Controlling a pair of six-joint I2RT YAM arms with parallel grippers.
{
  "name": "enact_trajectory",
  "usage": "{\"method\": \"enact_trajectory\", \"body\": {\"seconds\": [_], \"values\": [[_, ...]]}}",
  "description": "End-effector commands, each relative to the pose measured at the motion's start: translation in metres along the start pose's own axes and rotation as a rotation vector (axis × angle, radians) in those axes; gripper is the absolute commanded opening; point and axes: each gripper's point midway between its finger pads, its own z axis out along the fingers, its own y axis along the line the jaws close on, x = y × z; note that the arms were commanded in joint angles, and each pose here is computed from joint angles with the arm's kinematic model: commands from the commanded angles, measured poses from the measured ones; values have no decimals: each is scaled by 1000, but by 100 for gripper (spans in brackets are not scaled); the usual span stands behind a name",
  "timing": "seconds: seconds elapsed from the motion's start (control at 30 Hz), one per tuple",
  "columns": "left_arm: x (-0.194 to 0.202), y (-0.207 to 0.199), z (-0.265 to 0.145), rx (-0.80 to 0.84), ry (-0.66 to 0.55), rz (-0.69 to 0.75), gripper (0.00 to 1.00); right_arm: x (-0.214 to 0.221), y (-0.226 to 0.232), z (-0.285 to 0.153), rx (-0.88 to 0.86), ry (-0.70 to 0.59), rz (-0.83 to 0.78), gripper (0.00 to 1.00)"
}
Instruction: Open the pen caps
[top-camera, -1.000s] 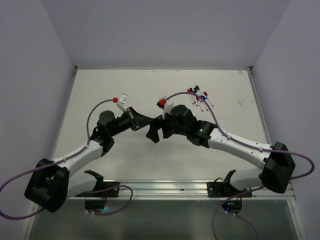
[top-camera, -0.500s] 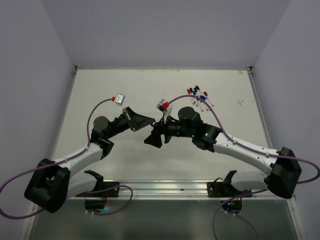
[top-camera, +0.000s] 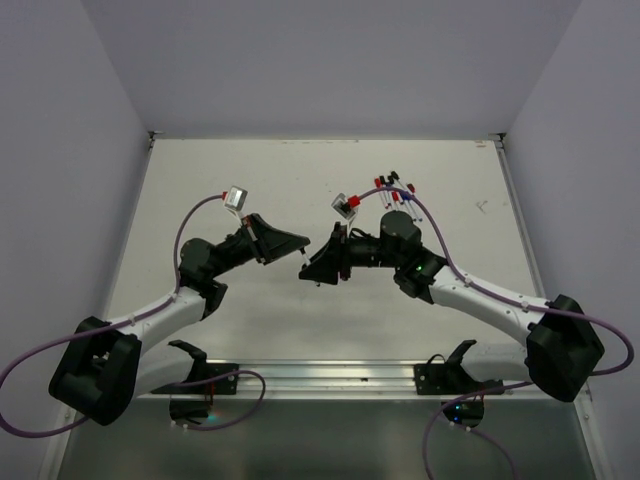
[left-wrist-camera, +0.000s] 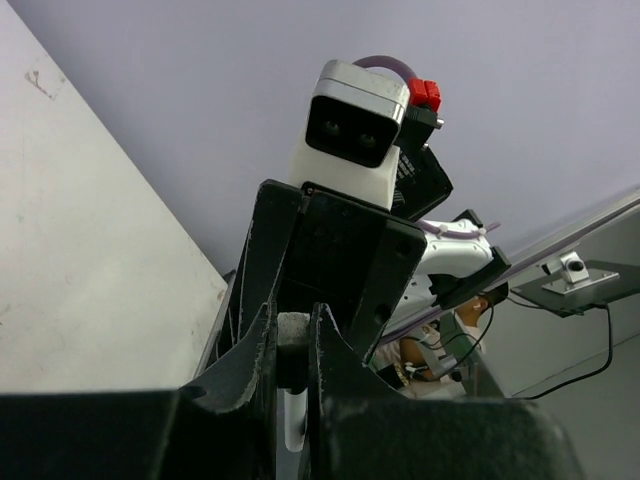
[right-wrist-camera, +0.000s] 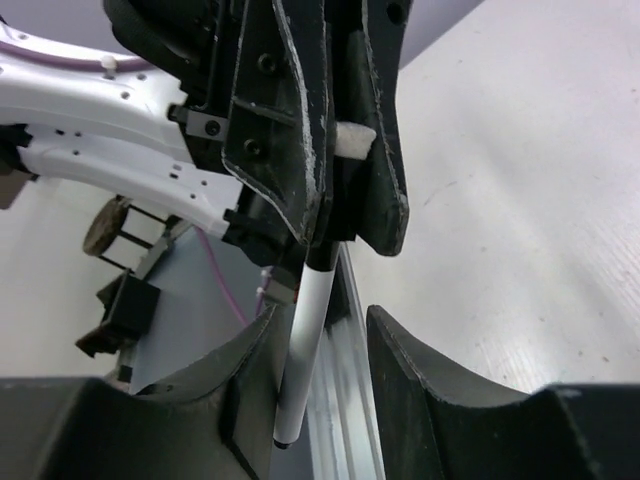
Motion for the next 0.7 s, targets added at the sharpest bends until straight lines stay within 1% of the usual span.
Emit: {"method": "enact_trajectory", "body": {"seconds": [0.0,0.03,0.1,0.13,0.17,0.23,0.27,0.3,0.33,0.37,0.4,0.47,0.5,0.53,0.57,0.6,0.67], "values": [[3,-9,-3,46,17,25,0,-16,21,-1,-118,-51,-8,42],[2,-8,-2,42,18,26,0,-17,25,0,-142,-56,-16,33],[1,-3,0,17,30,17,0,-16,24,4,-152,-54,11,20],[3,7,1,-38,39,15,0,-16,20,5,-139,-54,20,1],[1,12,1,-69,38,22,0,-17,18,7,-133,-56,25,0],[-13,16,5,-137,-10,67,0,-16,11,9,-100,-62,36,0],[-10,29,0,-231,1,90,0,-18,7,10,-77,-77,35,0],[-22,38,-1,-313,-53,120,0,-18,4,11,-58,-86,35,0],[-35,33,3,-354,-77,160,0,-16,-1,10,-23,-77,43,0],[-30,43,-5,-440,-58,168,0,-20,-14,11,60,-107,11,0],[-43,45,-7,-492,-118,186,0,-11,-20,12,118,-65,26,0],[-49,53,-16,-564,-163,179,0,-12,-29,11,190,-64,-3,0],[-58,58,-20,-611,-213,177,0,-11,-38,12,254,-74,-12,0],[-61,61,-22,-638,-230,170,0,-9,-43,11,311,-56,-17,0],[-62,70,-28,-691,-240,145,0,-6,-49,11,357,-40,-62,0],[-70,70,-29,-718,-276,145,0,-2,-56,11,455,-14,-86,0],[-74,80,-32,-781,-292,128,0,2,-64,13,529,22,-150,0]]}}
